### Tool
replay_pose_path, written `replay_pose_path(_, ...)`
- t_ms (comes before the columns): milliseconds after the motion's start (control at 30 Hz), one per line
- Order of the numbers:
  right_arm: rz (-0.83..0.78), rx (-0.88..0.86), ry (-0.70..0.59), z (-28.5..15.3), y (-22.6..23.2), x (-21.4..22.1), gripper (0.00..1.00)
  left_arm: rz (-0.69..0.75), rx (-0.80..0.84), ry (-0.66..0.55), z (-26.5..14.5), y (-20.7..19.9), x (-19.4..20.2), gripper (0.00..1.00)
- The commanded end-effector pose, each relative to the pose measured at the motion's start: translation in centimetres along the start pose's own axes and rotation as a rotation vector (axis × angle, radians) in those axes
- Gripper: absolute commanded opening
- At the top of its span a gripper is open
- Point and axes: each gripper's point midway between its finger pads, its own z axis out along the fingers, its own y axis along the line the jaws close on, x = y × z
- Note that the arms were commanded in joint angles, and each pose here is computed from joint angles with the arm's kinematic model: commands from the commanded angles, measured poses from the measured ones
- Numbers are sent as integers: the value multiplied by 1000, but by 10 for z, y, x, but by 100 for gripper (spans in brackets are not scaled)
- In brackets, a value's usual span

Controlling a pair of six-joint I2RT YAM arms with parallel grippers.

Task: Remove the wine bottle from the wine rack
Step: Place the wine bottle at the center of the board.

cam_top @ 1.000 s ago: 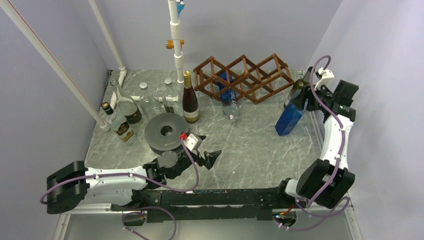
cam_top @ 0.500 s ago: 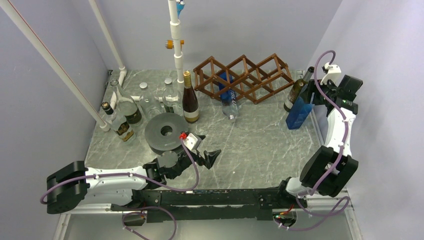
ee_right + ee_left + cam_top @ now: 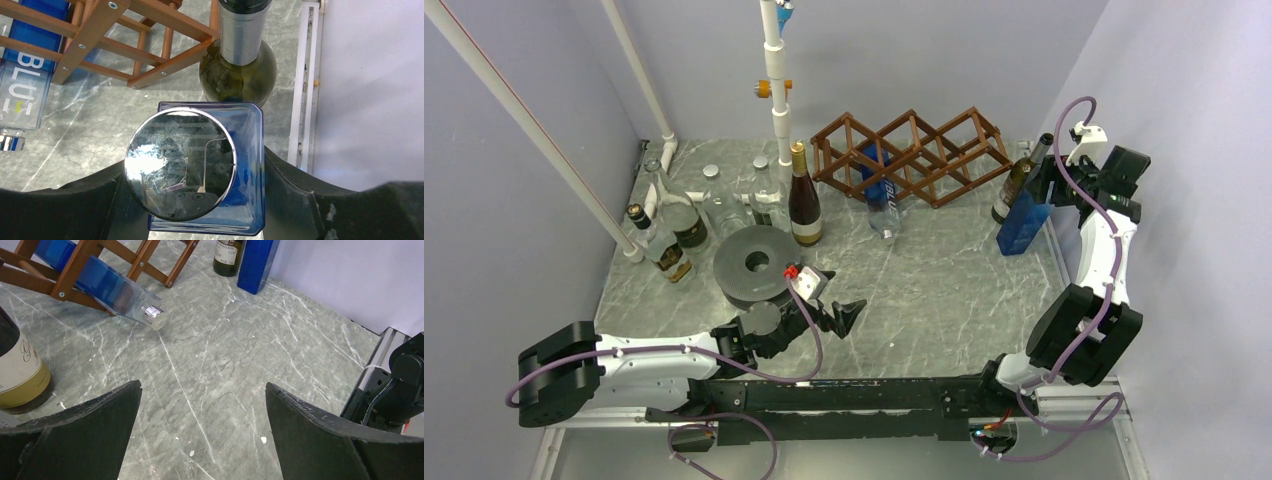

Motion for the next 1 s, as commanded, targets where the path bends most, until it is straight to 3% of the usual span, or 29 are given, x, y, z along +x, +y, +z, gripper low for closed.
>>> replay_pose_path(0,-144,30,-162,-12,-9,-60,39,-32,-2,-32,2,-3,-9,100)
replay_pose_path(633,-144,37,-168,-15,-7,-59,75,-38,-4,-29,3,-3,-8,99)
replay_pose_path(967,-149,53,-184,-20,-7,-64,86,-37,-1,-25,3,-4,-7,99)
